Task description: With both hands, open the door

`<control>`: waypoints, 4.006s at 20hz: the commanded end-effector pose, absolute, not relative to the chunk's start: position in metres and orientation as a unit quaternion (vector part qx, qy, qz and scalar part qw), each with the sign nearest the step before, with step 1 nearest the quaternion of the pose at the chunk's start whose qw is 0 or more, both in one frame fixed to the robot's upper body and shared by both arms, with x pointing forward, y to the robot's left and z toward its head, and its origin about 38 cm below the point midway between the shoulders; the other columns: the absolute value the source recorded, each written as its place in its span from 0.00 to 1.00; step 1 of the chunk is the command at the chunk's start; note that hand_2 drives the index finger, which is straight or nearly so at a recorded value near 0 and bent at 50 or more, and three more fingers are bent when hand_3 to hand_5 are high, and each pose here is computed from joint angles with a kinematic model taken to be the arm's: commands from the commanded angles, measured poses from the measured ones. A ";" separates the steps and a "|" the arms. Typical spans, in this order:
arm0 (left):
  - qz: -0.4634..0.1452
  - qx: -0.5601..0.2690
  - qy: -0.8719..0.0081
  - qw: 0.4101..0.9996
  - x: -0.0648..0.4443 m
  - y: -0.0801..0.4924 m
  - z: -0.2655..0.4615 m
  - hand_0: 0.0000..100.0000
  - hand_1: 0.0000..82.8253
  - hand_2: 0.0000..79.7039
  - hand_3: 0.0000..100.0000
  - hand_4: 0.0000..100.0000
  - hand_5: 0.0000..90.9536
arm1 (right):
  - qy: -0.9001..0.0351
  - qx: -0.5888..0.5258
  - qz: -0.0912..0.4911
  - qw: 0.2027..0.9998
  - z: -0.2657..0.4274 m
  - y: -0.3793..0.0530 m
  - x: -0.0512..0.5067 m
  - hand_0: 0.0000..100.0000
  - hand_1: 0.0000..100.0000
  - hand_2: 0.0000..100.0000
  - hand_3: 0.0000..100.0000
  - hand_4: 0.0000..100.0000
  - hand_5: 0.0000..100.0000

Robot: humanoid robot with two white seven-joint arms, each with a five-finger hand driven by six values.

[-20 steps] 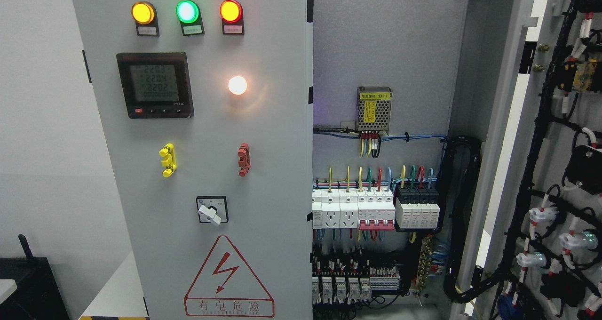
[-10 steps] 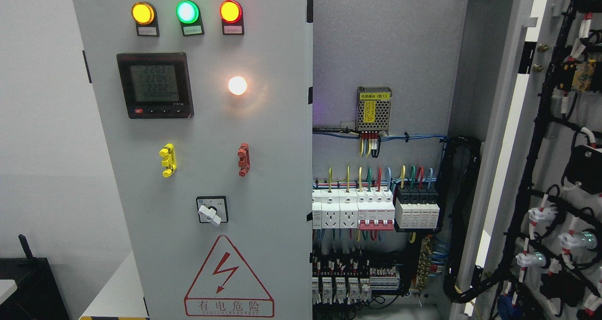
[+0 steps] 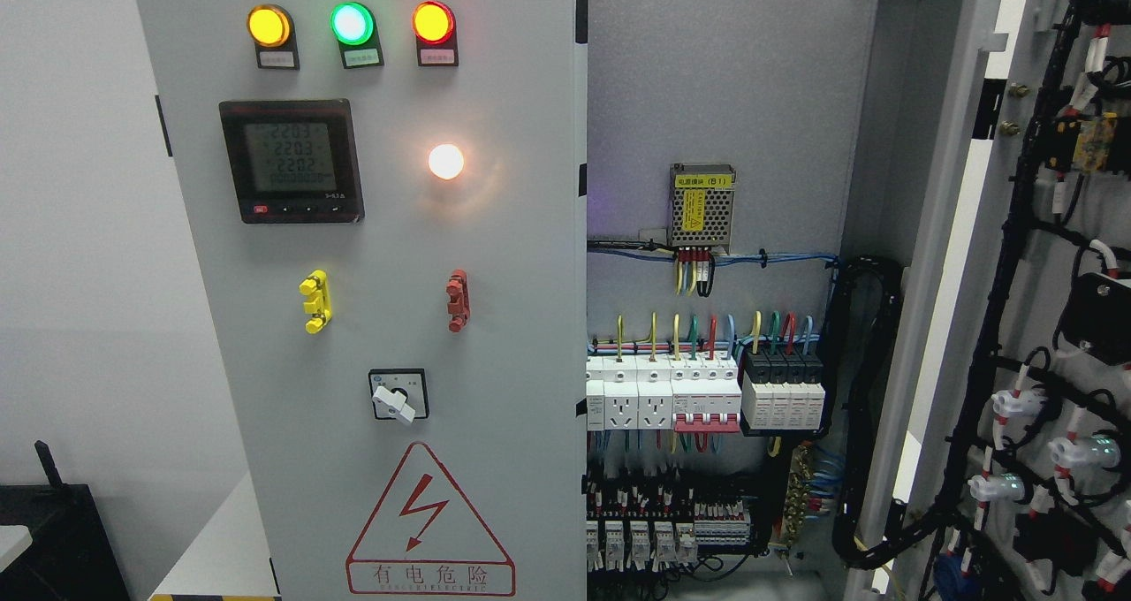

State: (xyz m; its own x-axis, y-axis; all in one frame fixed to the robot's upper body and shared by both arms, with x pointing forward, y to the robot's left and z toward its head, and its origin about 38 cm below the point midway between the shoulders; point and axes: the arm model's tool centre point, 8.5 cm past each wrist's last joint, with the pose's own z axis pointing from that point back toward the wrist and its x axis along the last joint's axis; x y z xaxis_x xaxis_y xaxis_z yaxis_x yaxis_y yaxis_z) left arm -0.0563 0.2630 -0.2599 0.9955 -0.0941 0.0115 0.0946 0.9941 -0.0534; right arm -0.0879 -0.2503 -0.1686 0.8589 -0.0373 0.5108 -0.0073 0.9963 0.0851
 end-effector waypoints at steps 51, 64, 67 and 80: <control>-0.020 -0.053 -0.028 0.998 -0.028 0.234 -0.263 0.00 0.00 0.00 0.00 0.03 0.00 | -0.744 0.166 0.145 0.631 0.057 -0.198 0.199 0.11 0.00 0.00 0.00 0.00 0.00; -0.020 -0.053 -0.028 0.998 -0.028 0.234 -0.263 0.00 0.00 0.00 0.00 0.03 0.00 | -0.763 0.158 0.151 0.608 0.082 -0.185 0.259 0.11 0.00 0.00 0.00 0.00 0.00; -0.020 -0.053 -0.028 0.998 -0.028 0.234 -0.263 0.00 0.00 0.00 0.00 0.03 0.00 | -0.762 0.158 0.148 0.610 0.087 -0.179 0.275 0.11 0.00 0.00 0.00 0.00 0.00; -0.020 -0.053 -0.028 0.998 -0.028 0.234 -0.263 0.00 0.00 0.00 0.00 0.03 0.00 | -0.758 0.176 0.134 0.614 0.111 -0.158 0.330 0.11 0.00 0.00 0.00 0.00 0.00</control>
